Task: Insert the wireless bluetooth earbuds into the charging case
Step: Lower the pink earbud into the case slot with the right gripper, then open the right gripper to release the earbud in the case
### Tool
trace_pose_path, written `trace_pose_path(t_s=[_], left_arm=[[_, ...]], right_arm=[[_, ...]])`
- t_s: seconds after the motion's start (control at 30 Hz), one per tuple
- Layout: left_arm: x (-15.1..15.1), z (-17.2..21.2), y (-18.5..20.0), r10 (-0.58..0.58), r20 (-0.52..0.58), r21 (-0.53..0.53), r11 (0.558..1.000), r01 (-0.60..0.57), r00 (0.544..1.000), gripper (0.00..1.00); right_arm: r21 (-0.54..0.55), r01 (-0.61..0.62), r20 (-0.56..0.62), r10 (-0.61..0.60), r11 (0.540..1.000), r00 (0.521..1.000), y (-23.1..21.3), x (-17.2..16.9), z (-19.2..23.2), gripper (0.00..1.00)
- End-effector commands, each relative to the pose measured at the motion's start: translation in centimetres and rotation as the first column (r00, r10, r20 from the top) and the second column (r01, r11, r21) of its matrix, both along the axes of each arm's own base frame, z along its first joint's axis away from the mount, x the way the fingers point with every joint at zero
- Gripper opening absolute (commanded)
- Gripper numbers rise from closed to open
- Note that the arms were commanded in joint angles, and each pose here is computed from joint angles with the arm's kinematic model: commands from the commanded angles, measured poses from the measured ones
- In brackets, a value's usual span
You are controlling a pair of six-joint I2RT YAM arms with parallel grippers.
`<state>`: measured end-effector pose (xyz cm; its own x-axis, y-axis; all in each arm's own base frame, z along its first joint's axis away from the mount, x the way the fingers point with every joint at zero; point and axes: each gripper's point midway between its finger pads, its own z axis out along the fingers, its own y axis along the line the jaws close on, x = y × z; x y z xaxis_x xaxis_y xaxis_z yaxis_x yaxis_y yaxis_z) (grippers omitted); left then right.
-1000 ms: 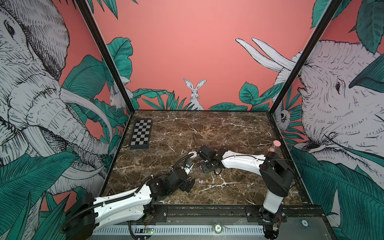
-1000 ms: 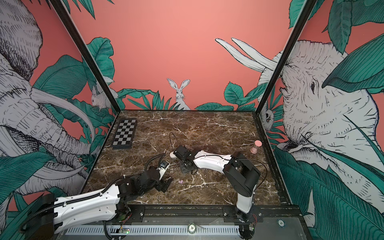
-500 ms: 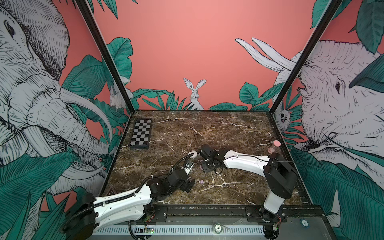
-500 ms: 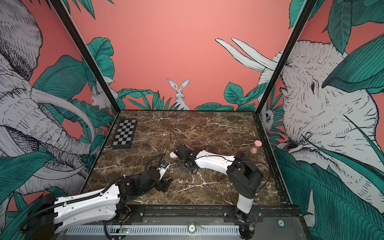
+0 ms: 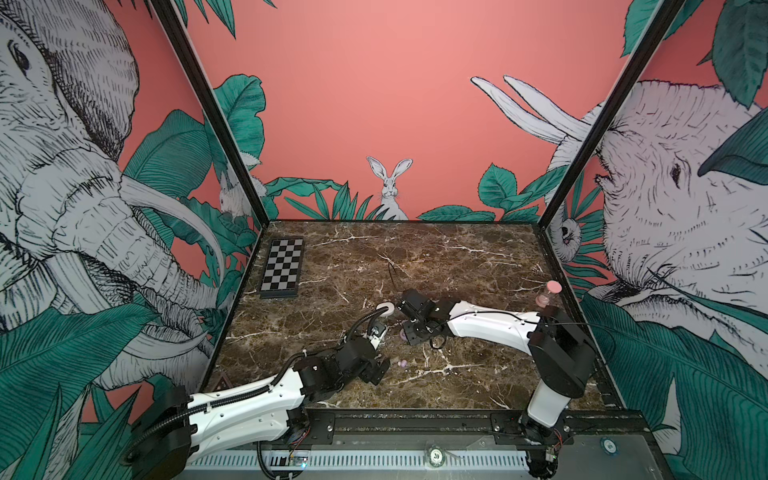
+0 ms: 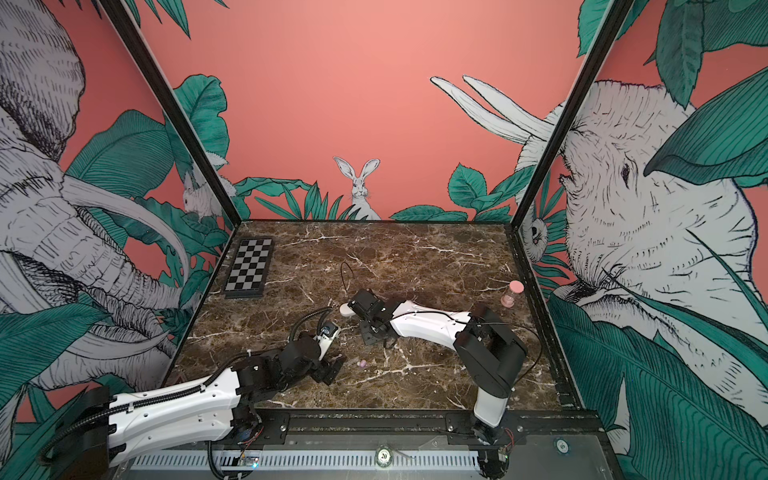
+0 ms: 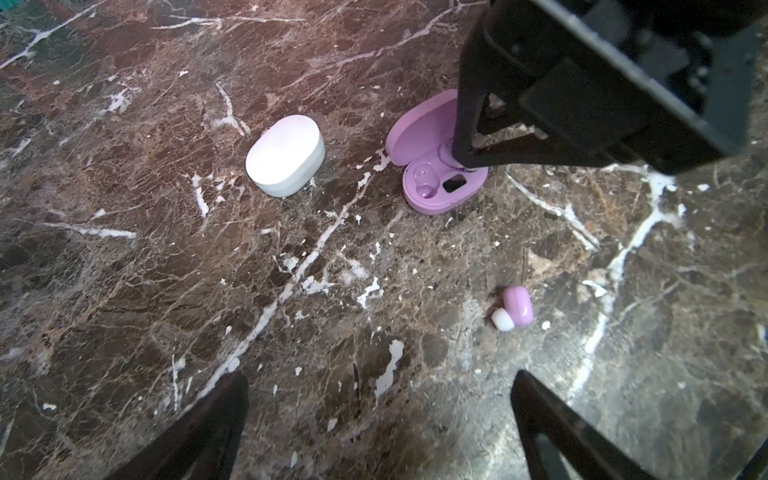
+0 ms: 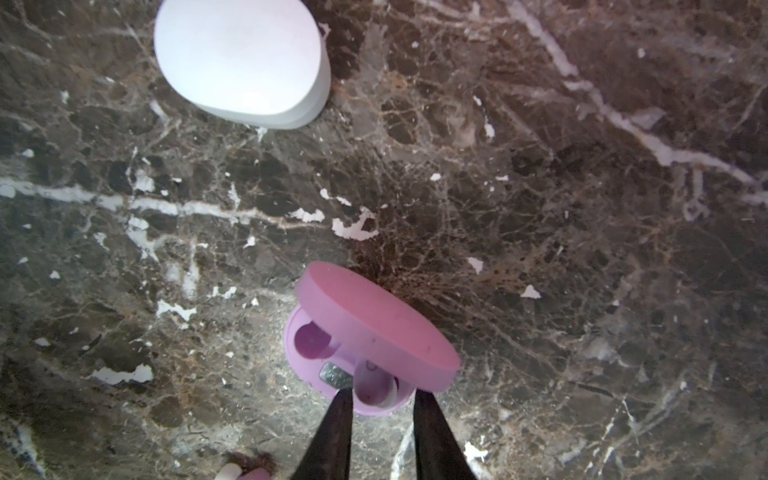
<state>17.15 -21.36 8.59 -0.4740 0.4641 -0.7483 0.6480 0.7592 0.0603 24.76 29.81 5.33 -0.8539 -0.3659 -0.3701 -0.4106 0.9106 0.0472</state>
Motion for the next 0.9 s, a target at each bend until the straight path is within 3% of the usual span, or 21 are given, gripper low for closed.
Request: trace_pose_path(t_s=[0.0,0.87], left_arm=[[-0.01,0.37,-0.42,-0.01,0.006,-0.017,1.0,0.01,1.0,0.99],[-0.02,0.23,-0.46,-0.012,0.004,-0.014,1.0,0.012,1.0,0.99]], right_arm=[[-0.016,0.023,0.014,-0.023,1.0,1.0,-0.85,0.05,0.4,0.26],[-0.021,0.039,0.013,-0.038,0.999,0.999,-1.44,0.07,0.05,0.25]])
